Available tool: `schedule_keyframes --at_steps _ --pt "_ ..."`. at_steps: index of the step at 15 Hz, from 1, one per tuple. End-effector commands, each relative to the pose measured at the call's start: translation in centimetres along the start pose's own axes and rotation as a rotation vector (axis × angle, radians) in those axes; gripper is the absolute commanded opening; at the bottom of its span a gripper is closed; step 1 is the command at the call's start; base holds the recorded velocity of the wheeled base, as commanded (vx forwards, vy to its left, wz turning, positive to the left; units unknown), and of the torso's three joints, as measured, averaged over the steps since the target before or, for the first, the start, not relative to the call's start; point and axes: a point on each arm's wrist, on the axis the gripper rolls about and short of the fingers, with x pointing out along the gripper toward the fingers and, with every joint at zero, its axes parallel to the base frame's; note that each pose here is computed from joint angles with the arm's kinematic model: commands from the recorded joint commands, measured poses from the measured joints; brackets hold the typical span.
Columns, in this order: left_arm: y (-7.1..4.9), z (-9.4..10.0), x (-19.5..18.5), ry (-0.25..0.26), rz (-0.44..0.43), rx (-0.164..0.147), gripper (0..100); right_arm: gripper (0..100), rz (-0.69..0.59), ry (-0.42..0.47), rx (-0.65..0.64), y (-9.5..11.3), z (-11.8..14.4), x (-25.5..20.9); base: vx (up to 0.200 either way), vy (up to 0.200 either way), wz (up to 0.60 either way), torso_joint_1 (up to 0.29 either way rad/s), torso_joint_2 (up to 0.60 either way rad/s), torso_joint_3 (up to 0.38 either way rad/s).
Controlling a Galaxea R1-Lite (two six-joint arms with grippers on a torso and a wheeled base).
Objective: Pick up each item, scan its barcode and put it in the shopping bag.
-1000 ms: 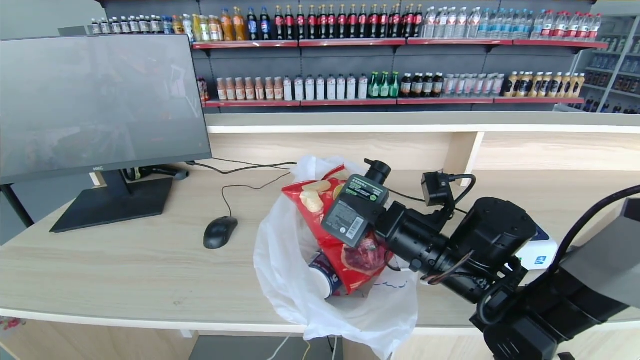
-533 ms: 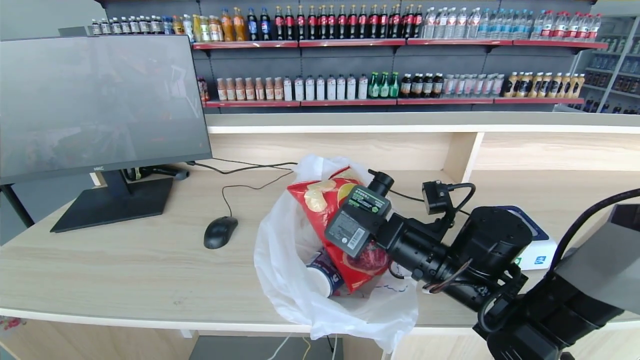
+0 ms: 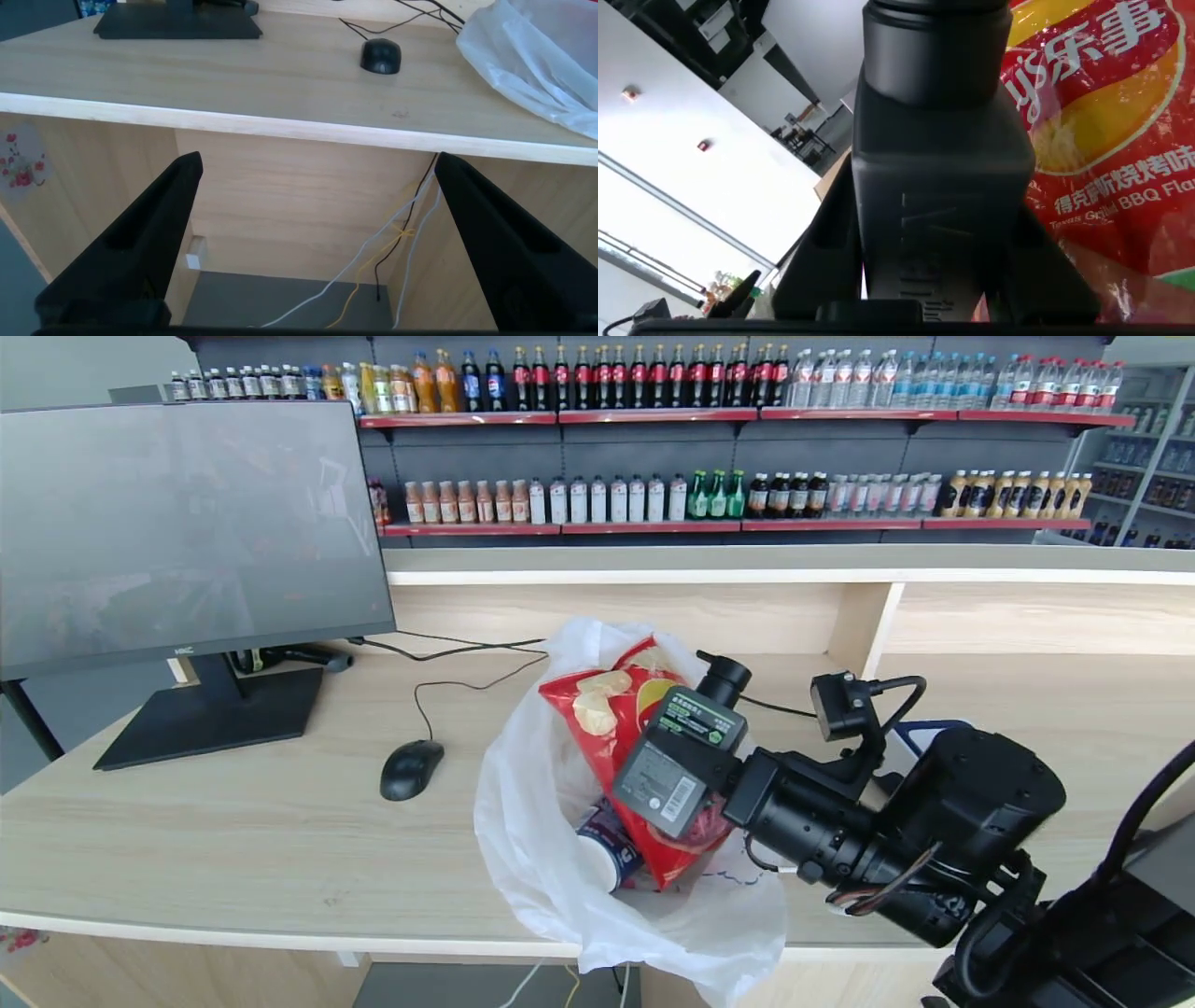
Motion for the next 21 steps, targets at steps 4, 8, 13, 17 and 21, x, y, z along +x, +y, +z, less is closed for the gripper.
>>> schedule_keyframes --at_steps 4,8,13,17,21 --pt "0.0 0.0 0.0 0.000 0.002 -0.002 100 0 -0.025 0.059 -0.007 -1.0 -1.9 0.5 0.000 0.000 0.00 0.000 0.00 0.000" --pt "0.0 0.0 0.0 0.000 0.002 0.000 100 0 -0.082 0.086 -0.023 -2.7 -2.7 0.4 0.000 0.000 0.00 0.000 0.00 0.000" --pt "0.0 0.0 0.0 0.000 0.000 -0.002 100 0 -0.078 0.081 -0.028 -2.6 -2.5 0.4 0.000 0.000 0.00 0.000 0.00 0.000" --pt "0.0 0.0 0.0 0.000 0.002 -0.002 100 100 -0.081 0.080 -0.049 -2.6 -2.5 0.3 0.000 0.000 0.00 0.000 0.00 0.000" --pt "0.0 0.0 0.0 0.000 0.000 0.000 100 100 -0.066 0.065 -0.059 -1.9 -1.9 0.0 0.000 0.000 0.00 0.000 0.00 0.000"
